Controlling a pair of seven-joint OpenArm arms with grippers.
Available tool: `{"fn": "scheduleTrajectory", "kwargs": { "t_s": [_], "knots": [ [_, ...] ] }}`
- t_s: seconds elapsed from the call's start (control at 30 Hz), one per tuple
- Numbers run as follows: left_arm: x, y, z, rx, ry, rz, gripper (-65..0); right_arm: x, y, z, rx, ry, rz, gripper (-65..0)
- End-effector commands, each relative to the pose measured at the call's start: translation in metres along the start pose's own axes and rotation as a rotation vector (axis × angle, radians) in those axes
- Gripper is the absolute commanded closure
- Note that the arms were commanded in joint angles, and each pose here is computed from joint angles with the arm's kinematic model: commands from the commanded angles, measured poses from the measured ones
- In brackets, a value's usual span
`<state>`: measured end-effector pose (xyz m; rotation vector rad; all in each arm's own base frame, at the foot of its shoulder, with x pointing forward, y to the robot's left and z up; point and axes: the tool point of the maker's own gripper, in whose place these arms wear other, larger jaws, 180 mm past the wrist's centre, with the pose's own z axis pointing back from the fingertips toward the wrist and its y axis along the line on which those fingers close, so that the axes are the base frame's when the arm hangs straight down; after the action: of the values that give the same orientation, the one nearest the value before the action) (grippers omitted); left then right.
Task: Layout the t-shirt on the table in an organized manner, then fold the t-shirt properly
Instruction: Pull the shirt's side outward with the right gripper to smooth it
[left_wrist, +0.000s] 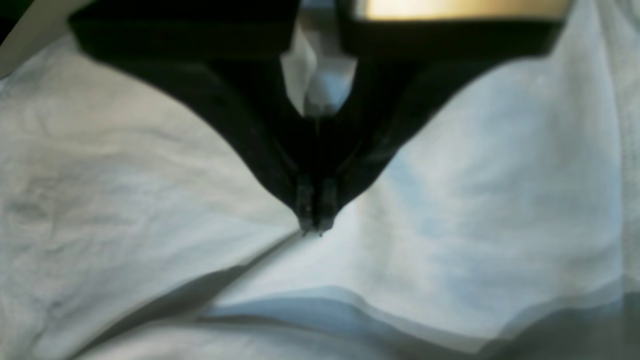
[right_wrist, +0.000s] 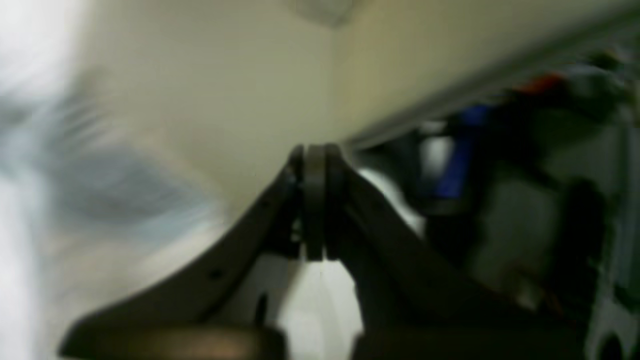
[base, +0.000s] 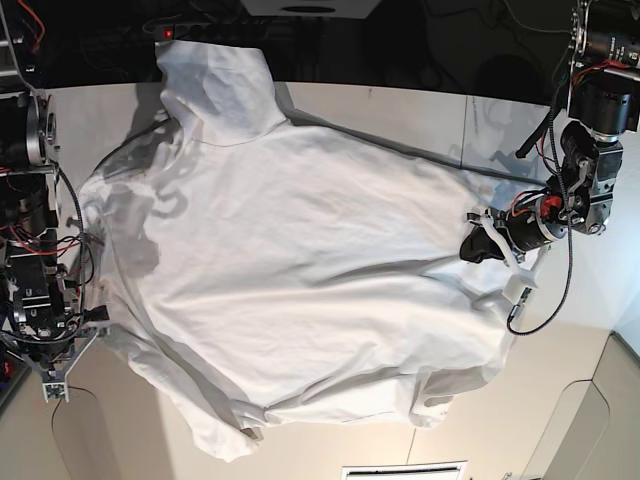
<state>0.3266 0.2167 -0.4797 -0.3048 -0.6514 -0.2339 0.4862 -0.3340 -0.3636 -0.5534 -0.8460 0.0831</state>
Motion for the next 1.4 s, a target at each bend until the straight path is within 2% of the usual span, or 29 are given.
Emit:
{"fn": "scheduleTrajectory", "kwargs": {
  "t_s": [0.0, 0.1, 0.17, 0.2, 0.3, 0.47, 0.53, 0.6, 0.7, 0.87, 1.07, 1.23, 1.3, 1.37],
  "knots": [
    [-0.044, 0.021, 0.008, 0.09, 0.195, -0.047, 0.0, 0.037, -0.026, 0.001, -0.063, -0.078, -0.028, 0.0],
    [-0.044, 0.021, 0.008, 0.09, 0.193, -0.047, 0.0, 0.052, -0.044, 0.004, -0.129, -0.102, -0.057, 0.0],
    [-0.041, 0.02, 0.007, 0.086, 0.181, -0.044, 0.0, 0.059, -0.04, 0.005, -0.108, -0.106, -0.085, 0.0],
    [-0.04, 0.02, 0.007, 0.086, 0.174, -0.044, 0.0, 0.061, -0.032, 0.007, -0.069, -0.104, -0.098, 0.0],
    [-0.039, 0.019, 0.006, 0.085, 0.17, -0.044, 0.0, 0.073, 0.019, 0.018, 0.17, -0.123, -0.104, 0.0],
    [-0.039, 0.017, 0.005, 0.08, 0.169, -0.043, 0.0, 0.095, 0.135, 0.072, 0.626, -0.235, -0.108, 0.0],
    [-0.039, 0.015, 0.004, 0.078, 0.169, -0.041, 0.0, 0.094, 0.169, 0.087, 0.711, -0.248, -0.109, 0.0],
    [-0.039, 0.013, 0.003, 0.074, 0.168, -0.039, 0.0, 0.091, 0.192, 0.092, 0.73, -0.26, -0.094, 0.0],
    [-0.04, 0.012, 0.002, 0.071, 0.172, -0.038, 0.0, 0.08, 0.201, 0.081, 0.658, -0.261, -0.052, 0.0],
    [-0.043, 0.012, 0.002, 0.071, 0.186, -0.038, 0.0, 0.052, 0.166, 0.041, 0.46, -0.191, -0.012, 0.0],
    [-0.043, 0.012, 0.003, 0.071, 0.187, -0.038, 0.0, 0.039, 0.087, 0.007, 0.313, -0.189, 0.024, 0.0],
    [-0.044, 0.012, 0.003, 0.071, 0.189, -0.037, 0.0, 0.036, -0.002, -0.01, 0.106, -0.186, 0.021, 0.0],
    [-0.044, 0.011, 0.003, 0.07, 0.188, -0.037, 0.0, 0.036, -0.029, -0.012, 0.048, -0.185, 0.009, 0.0],
    [-0.044, 0.011, 0.002, 0.07, 0.187, -0.037, 0.0, 0.034, -0.045, -0.013, 0.032, -0.181, -0.036, 0.0]
  ]
}}
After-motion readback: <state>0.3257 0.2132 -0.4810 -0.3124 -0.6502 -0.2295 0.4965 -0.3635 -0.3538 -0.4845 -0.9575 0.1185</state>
